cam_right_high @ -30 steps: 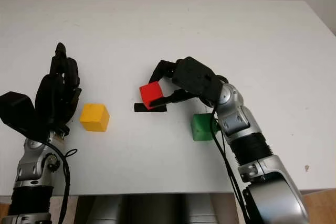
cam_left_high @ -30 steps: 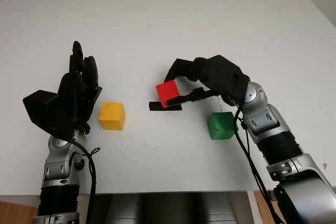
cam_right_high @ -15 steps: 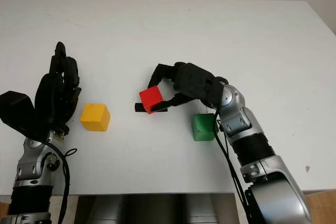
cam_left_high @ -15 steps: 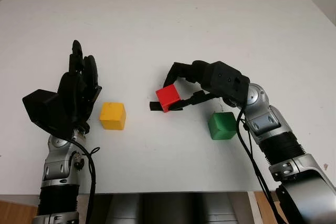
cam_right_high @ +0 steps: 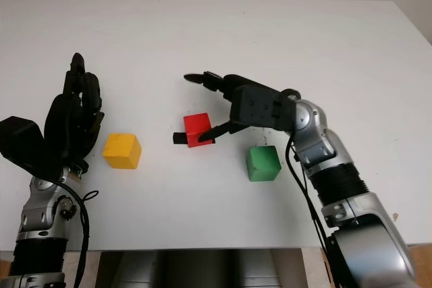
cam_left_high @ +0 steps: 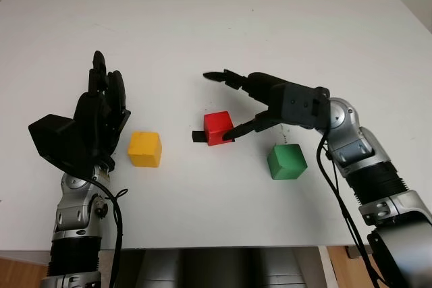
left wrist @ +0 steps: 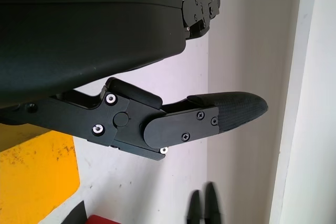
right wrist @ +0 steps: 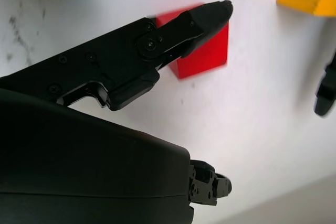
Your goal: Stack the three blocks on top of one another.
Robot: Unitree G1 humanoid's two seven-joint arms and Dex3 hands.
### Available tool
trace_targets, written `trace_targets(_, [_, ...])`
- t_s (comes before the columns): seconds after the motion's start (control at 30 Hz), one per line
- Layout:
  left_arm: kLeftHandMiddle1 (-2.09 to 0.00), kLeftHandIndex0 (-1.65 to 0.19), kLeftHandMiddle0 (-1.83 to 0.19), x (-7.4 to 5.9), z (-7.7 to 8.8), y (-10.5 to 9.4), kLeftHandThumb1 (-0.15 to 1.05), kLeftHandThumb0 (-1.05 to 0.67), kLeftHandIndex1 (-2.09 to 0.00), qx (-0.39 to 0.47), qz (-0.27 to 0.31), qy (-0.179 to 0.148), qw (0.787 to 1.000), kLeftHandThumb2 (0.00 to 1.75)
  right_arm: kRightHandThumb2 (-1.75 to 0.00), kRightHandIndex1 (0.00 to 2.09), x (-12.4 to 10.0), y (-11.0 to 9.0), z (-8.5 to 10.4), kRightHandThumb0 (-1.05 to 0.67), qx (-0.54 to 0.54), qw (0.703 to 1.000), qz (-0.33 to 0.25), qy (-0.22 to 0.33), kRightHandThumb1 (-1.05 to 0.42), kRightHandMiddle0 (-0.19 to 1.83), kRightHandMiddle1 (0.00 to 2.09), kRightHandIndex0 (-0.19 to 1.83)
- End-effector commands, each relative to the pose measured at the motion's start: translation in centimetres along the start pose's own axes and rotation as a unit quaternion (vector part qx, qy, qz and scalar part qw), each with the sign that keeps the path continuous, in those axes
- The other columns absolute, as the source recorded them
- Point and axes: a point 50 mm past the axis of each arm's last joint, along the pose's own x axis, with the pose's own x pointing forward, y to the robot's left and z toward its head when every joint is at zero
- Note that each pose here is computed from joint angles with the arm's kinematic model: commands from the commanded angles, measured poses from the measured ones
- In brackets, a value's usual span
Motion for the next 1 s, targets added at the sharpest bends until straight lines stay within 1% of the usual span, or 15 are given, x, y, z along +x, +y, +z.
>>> trace_targets(0.0, [-0.05, 0.18, 0.18, 0.4, 0.7, 0.1, 1.05, -0.77, -0.05, 0.008, -0.005, -0.014, 1.0, 0.58, -0.08, 0.0, -0.6, -2.0, 1.2, -0.86, -0.024, 0.999, -0.034, -0.018, -0.95, -0.19, 0.0, -0.19])
trace_targets(0.07, [-0.05, 0.17, 0.18, 0.4, 0.8, 0.2, 1.05, -0.77, -0.05, 0.009, -0.006, -0.014, 1.0, 0.58, -0.1, 0.0, -0.9, -2.5, 1.4, -0.88, -0.024, 0.998, -0.053, -0.023, -1.0, -0.19, 0.0, -0.19])
trace_targets(0.2, [-0.05, 0.18, 0.18, 0.3, 1.5, 0.6, 1.05, -0.77, -0.05, 0.034, -0.014, -0.022, 0.999, 0.57, -0.28, 0.0, -1.8, -3.8, 1.7, -0.79, 0.059, 0.986, -0.142, -0.059, -1.04, -0.16, 0.02, -0.19])
trace_targets(0.27, [-0.07, 0.14, 0.14, 0.2, 2.4, 1.0, 1.05, -0.75, -0.07, 0.07, -0.017, -0.042, 0.997, 0.54, -0.38, 0.03, -2.1, -4.6, 2.0, -0.75, 0.06, 0.976, -0.198, -0.07, -1.05, -0.11, 0.05, -0.15])
trace_targets(0.33, [-0.08, 0.11, 0.1, 0.1, 2.9, 1.3, 1.05, -0.73, -0.08, 0.096, -0.017, -0.057, 0.994, 0.52, -0.44, 0.07, -2.2, -5.0, 2.1, -0.73, 0.057, 0.969, -0.229, -0.074, -1.05, -0.06, 0.08, -0.08])
trace_targets(0.4, [-0.1, 0.06, 0.03, -0.1, 3.8, 1.7, 1.05, -0.73, -0.1, 0.146, -0.02, -0.069, 0.987, 0.49, -0.47, 0.08, -2.4, -5.3, 1.7, -0.72, 0.103, 0.956, -0.262, -0.082, -1.05, -0.04, 0.09, -0.06])
trace_targets(0.47, [-0.1, 0.02, -0.03, -0.4, 4.6, 2.1, 1.05, -0.76, -0.11, 0.197, -0.022, -0.073, 0.977, 0.45, -0.48, 0.08, -2.5, -5.2, 1.3, -0.72, 0.139, 0.945, -0.283, -0.082, -1.05, -0.03, 0.09, -0.05])
trace_targets(0.5, [-0.1, -0.05, -0.12, -0.5, 5.0, 2.2, 1.05, -0.78, -0.13, 0.217, -0.022, -0.074, 0.973, 0.41, -0.48, 0.07, -2.6, -5.1, 1.2, -0.73, 0.149, 0.943, -0.288, -0.08, -1.05, -0.04, 0.09, -0.07])
trace_targets(0.53, [-0.1, -0.08, -0.15, -0.6, 5.3, 2.4, 1.05, -0.78, -0.14, 0.24, -0.029, -0.076, 0.967, 0.39, -0.49, 0.07, -2.6, -5.1, 1.0, -0.74, 0.159, 0.94, -0.292, -0.078, -1.05, -0.03, 0.09, -0.07])
trace_targets(0.67, [-0.08, -0.16, -0.2, -1.1, 7.6, 3.3, 1.05, -0.76, -0.15, 0.342, -0.087, -0.059, 0.934, 0.35, -0.47, 0.07, -2.8, -4.7, 0.4, -0.73, 0.186, 0.933, -0.299, -0.075, -1.05, 0.0, 0.12, -0.06])
trace_targets(0.73, [-0.06, -0.25, -0.18, -1.4, 9.2, 4.0, 1.05, -0.8, -0.15, 0.41, -0.108, -0.047, 0.904, 0.28, -0.48, 0.05, -3.0, -4.6, 0.0, -0.7, 0.231, 0.925, -0.291, -0.084, -1.05, -0.04, 0.1, -0.1])
trace_targets(0.77, [-0.05, -0.28, -0.17, -1.5, 9.7, 4.1, 1.05, -0.82, -0.14, 0.433, -0.113, -0.041, 0.893, 0.27, -0.49, 0.04, -3.1, -4.5, -0.2, -0.68, 0.247, 0.921, -0.287, -0.088, -1.05, -0.08, 0.08, -0.12])
trace_targets(0.8, [-0.05, -0.3, -0.16, -1.6, 10.2, 4.3, 1.05, -0.83, -0.13, 0.448, -0.119, -0.033, 0.886, 0.26, -0.49, 0.04, -3.2, -4.5, -0.3, -0.67, 0.26, 0.918, -0.286, -0.088, -1.05, -0.09, 0.08, -0.13])
trace_targets(0.87, [-0.04, -0.36, -0.12, -1.7, 11.3, 4.6, 1.05, -0.83, -0.11, 0.468, -0.129, -0.019, 0.874, 0.15, -0.48, 0.04, -3.3, -4.6, -0.6, -0.68, 0.297, 0.906, -0.29, -0.084, -1.05, -0.12, 0.06, -0.13])
trace_targets(0.97, [-0.04, -0.38, -0.08, -1.9, 12.5, 4.5, 1.04, -0.85, -0.09, 0.532, -0.155, 0.006, 0.833, 0.1, -0.48, 0.04, -3.5, -4.6, -0.9, -0.67, 0.347, 0.886, -0.296, -0.078, -1.05, -0.14, 0.05, -0.14])
